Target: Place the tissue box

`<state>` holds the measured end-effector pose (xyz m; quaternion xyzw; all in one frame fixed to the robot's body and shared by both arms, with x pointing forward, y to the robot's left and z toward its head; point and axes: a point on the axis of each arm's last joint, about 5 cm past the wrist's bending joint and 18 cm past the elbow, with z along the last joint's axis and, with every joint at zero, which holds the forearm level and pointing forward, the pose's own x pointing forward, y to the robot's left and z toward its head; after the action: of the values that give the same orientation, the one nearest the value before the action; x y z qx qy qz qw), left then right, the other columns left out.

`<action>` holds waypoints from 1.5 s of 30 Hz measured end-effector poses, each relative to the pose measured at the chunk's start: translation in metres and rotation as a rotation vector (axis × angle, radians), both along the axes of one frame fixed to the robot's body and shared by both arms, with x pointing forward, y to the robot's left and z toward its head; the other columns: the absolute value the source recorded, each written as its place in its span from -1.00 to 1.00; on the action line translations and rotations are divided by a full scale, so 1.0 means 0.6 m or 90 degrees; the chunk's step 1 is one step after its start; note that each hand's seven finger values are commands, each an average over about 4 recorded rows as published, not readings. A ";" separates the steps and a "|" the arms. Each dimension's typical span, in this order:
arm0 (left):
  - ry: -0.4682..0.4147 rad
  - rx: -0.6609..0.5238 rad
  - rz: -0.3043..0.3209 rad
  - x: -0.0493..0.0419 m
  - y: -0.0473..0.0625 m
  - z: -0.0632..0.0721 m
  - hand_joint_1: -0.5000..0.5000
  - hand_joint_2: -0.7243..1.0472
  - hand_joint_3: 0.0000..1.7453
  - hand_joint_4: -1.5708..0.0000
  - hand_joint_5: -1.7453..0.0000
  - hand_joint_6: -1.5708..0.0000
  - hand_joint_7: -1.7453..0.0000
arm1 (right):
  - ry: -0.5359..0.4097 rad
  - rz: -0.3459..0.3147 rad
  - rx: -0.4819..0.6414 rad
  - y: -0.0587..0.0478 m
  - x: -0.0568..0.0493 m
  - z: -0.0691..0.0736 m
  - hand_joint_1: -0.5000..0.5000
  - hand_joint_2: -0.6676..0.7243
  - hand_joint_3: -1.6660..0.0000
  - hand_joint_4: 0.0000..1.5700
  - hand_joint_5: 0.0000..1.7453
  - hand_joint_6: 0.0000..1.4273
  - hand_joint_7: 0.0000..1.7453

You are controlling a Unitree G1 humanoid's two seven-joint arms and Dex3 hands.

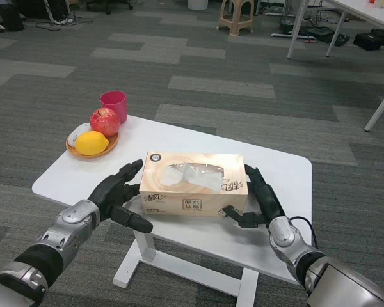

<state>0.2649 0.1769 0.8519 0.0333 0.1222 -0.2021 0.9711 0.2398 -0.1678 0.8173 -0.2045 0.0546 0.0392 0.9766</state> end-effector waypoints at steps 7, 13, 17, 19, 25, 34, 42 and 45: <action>-0.002 -0.009 0.010 0.001 0.004 0.001 1.00 -0.20 -1.00 1.00 0.06 1.00 0.84 | 0.009 0.015 0.005 -0.007 -0.003 -0.001 -0.81 -0.64 0.07 -1.00 -1.00 -1.00 -0.92; -0.003 -0.012 0.016 0.000 0.007 0.001 1.00 -0.20 -1.00 1.00 0.06 1.00 0.84 | 0.012 0.024 0.018 -0.010 -0.006 -0.002 -0.42 -0.55 0.29 -1.00 -1.00 -1.00 -1.00; -0.002 -0.014 0.020 -0.001 0.008 0.000 1.00 -0.20 -1.00 1.00 0.06 1.00 0.84 | 0.015 0.031 0.021 -0.012 -0.007 -0.001 -0.33 -0.45 0.45 -1.00 -1.00 -1.00 -1.00; -0.001 -0.015 0.022 -0.002 0.009 0.000 1.00 -0.20 -1.00 1.00 0.06 1.00 0.84 | 0.016 0.035 0.024 -0.014 -0.007 -0.001 -0.33 -0.45 0.50 -1.00 -1.00 -1.00 -1.00; 0.001 -0.020 0.032 -0.004 0.013 -0.002 1.00 -0.20 -1.00 1.00 0.06 1.00 0.84 | 0.015 0.041 0.033 -0.018 -0.007 0.001 -0.33 -0.32 0.62 -1.00 -1.00 -1.00 -1.00; 0.004 -0.026 0.047 -0.008 0.019 -0.005 1.00 -0.20 -1.00 1.00 0.06 1.00 0.84 | 0.010 0.036 0.038 -0.028 -0.011 0.002 -0.33 -0.27 0.62 -1.00 -1.00 -1.00 -1.00; -0.004 -0.038 0.066 -0.009 0.027 -0.003 1.00 -0.20 -1.00 1.00 0.06 1.00 0.84 | -0.011 0.030 0.055 -0.036 -0.008 0.010 -0.33 -0.23 0.62 -1.00 -1.00 -1.00 -1.00; -0.007 -0.042 0.074 -0.010 0.030 -0.002 1.00 -0.20 -1.00 1.00 0.06 1.00 0.84 | -0.021 0.028 0.064 -0.035 -0.006 0.013 -0.33 -0.25 0.62 -1.00 -1.00 -1.00 -1.00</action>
<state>0.2591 0.1951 0.8506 -0.0051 0.1118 -0.1491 0.9825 0.2359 -0.1890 0.8248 -0.1573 0.0317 0.0602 0.9852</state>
